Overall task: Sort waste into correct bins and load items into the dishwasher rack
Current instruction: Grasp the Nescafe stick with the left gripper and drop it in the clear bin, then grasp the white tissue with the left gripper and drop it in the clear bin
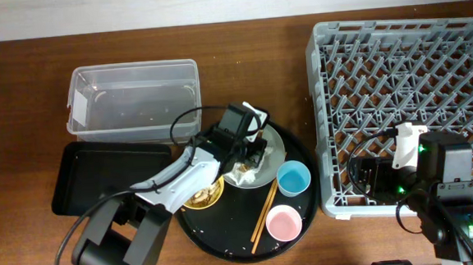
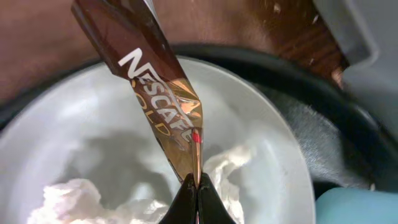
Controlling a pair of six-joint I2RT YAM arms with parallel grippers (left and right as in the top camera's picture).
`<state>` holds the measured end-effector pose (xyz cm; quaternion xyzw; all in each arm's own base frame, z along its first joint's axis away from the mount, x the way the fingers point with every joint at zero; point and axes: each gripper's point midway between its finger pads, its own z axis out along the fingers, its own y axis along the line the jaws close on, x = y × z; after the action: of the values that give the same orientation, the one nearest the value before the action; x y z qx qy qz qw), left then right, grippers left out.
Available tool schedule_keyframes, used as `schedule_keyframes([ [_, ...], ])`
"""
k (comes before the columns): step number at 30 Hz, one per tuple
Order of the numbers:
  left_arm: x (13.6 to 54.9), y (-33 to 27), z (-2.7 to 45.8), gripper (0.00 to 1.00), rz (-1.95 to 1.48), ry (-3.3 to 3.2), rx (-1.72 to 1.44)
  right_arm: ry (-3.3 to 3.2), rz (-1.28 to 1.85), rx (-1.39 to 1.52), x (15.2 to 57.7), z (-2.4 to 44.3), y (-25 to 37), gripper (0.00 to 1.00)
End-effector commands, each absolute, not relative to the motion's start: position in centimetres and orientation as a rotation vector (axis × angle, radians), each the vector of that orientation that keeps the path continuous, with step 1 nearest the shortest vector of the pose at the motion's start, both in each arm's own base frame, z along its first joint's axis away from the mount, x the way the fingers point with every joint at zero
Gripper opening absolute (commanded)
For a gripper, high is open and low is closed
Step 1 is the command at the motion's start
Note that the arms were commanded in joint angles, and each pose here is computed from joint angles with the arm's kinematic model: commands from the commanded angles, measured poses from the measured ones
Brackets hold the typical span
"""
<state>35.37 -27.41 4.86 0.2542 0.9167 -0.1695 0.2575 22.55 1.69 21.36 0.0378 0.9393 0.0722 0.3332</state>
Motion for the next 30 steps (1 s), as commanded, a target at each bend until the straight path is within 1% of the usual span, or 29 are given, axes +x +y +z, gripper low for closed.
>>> schedule_keyframes([
  [1,39.1,-25.5,13.9,0.01,-0.414,2.294,0.56,2.433,0.2,0.096,22.6,22.1,1.9,0.98],
  [3,39.9,-23.3,17.7,0.01,-0.414,2.219,0.49,2.432,0.2,0.096,22.7,22.1,1.9,0.98],
  [4,40.2,-22.3,18.9,0.01,-0.407,2.197,0.46,2.432,0.2,0.096,22.7,22.1,1.9,0.98],
  [6,41.9,-17.9,21.0,0.01,-0.34,2.162,0.338,2.433,0.2,0.096,22.6,22.1,1.9,0.98],
  [8,43.3,-14.1,21.0,0.01,-0.236,2.165,0.228,2.432,0.2,0.096,22.7,22.1,1.9,0.98],
  [11,45.4,-8.1,19.0,0.02,-0.128,2.211,0.075,2.432,0.2,0.095,22.7,22.1,1.9,0.98],
  [12,45.8,-7.1,18.3,0.24,-0.115,2.222,0.052,2.432,0.2,0.095,22.7,22.1,1.9,0.98],
  [13,46.2,-6.5,17.7,0.49,-0.106,2.227,0.035,2.433,0.2,0.095,22.6,22.1,1.9,0.98],
  [14,46.4,-6.4,17.7,0.61,-0.106,2.224,0.032,2.433,0.2,0.096,22.6,22.1,1.9,0.98],
  [15,46.4,-6.7,17.8,0.65,-0.125,2.22,0.042,2.433,0.2,0.096,22.6,22.1,1.9,0.98],
  [16,46.2,-7.7,18.0,0.66,-0.185,2.219,0.074,2.433,0.2,0.095,22.6,22.1,1.9,0.98],
  [18,45.0,-10.3,17.7,0.66,-0.33,2.249,0.157,2.433,0.2,0.096,22.6,22.1,1.9,0.98],
  [19,43.4,-12.7,16.8,0.66,-0.444,2.3,0.23,2.433,0.2,0.096,22.6,22.1,1.9,0.98],
  [22,39.3,-16.8,14.2,0.67,-0.5,2.448,0.358,2.433,0.2,0.095,22.6,22.1,1.9,0.99],
  [24,37.4,-19.0,12.4,0.67,-0.487,2.513,0.439,2.433,0.2,0.095,22.6,22.1,1.9,0.98],
  [28,36.2,-20.8,7.6,0.69,-0.322,2.614,0.534,2.433,0.2,0.096,22.6,22.1,1.9,0.98],
  [30,35.8,-20.6,4.2,0.69,-0.234,2.686,0.559,2.433,0.2,0.096,22.6,22.1,1.9,0.98],
])
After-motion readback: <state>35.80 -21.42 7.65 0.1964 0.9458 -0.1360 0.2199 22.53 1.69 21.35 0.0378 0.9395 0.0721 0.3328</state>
